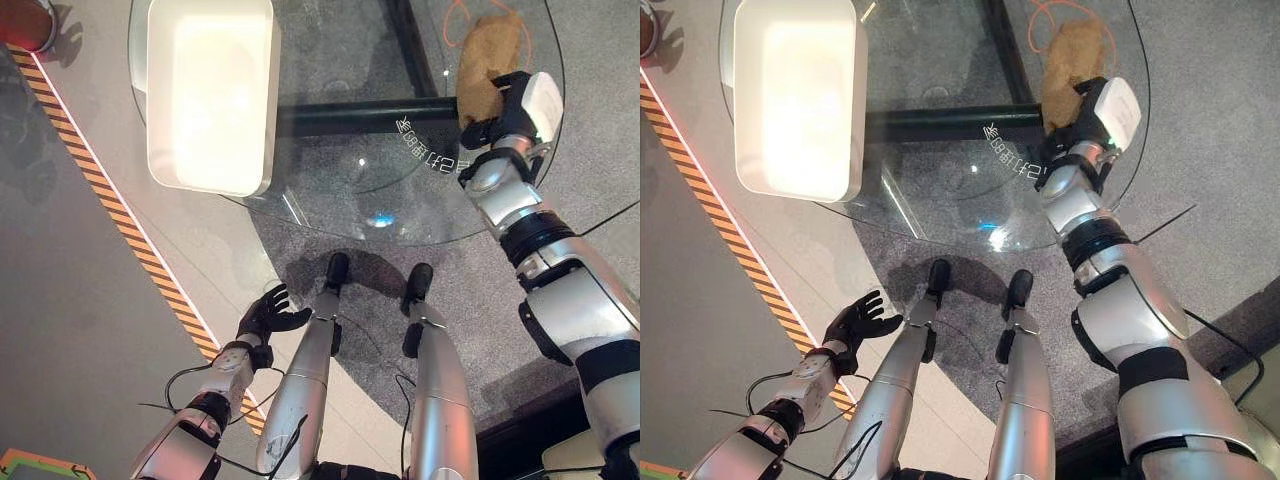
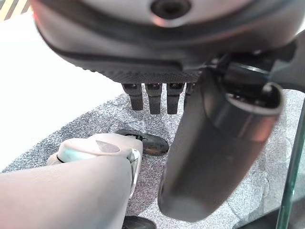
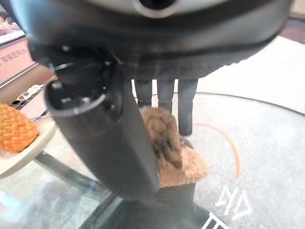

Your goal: Wipe the table with a cloth and put it in the basket.

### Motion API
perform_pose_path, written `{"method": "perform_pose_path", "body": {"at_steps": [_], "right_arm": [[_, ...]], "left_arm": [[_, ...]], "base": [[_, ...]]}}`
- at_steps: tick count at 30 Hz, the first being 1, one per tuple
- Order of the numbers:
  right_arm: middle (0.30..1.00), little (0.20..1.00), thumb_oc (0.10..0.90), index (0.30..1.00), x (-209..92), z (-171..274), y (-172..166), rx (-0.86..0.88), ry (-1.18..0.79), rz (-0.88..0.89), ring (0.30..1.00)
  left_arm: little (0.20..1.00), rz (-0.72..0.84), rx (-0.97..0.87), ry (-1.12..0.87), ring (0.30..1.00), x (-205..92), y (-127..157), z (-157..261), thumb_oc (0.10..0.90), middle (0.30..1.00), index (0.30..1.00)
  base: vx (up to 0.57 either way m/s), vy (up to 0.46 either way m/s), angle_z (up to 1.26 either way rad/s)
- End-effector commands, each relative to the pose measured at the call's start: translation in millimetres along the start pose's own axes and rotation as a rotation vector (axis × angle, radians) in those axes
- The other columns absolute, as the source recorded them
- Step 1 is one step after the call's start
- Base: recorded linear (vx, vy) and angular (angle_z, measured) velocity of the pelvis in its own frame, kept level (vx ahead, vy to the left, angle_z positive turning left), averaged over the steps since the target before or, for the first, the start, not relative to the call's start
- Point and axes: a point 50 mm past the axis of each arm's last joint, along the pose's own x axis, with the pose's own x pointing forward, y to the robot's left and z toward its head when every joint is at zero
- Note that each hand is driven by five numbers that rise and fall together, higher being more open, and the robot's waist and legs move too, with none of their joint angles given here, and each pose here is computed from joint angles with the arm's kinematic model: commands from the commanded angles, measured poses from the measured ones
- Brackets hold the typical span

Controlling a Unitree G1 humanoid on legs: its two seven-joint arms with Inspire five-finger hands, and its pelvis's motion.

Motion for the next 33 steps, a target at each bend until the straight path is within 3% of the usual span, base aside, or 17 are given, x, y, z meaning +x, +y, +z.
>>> {"method": "perform_pose_path", "body": {"at_steps": [1,19,28,33], "right_arm": [[0.300,0.200,0.100,0.300,7,10,-10,-0.023,-0.044,-0.012,0.300],[0.300,0.200,0.100,0.300,6,16,-13,-0.008,-0.090,-0.028,0.300],[0.300,0.200,0.100,0.300,-4,42,-3,0.003,-0.235,0.023,0.300],[0.300,0.200,0.100,0.300,-25,69,15,-0.008,-0.393,0.110,0.300]], "left_arm": [[0.900,0.017,-0.019,0.012,0.900,-6,11,-7,0.800,0.900,0.900],[0.900,0.015,-0.015,0.007,0.900,-4,12,-2,0.800,0.900,0.900],[0.900,0.015,-0.009,-0.003,0.900,-4,11,-1,0.800,0.900,0.900],[0.900,0.011,-0.004,-0.010,0.900,-2,8,2,0.800,0.900,0.900]], "base": [[0.00,0.000,0.00],[0.00,0.000,0.00],[0.00,0.000,0.00],[0.00,0.000,0.00]]}}
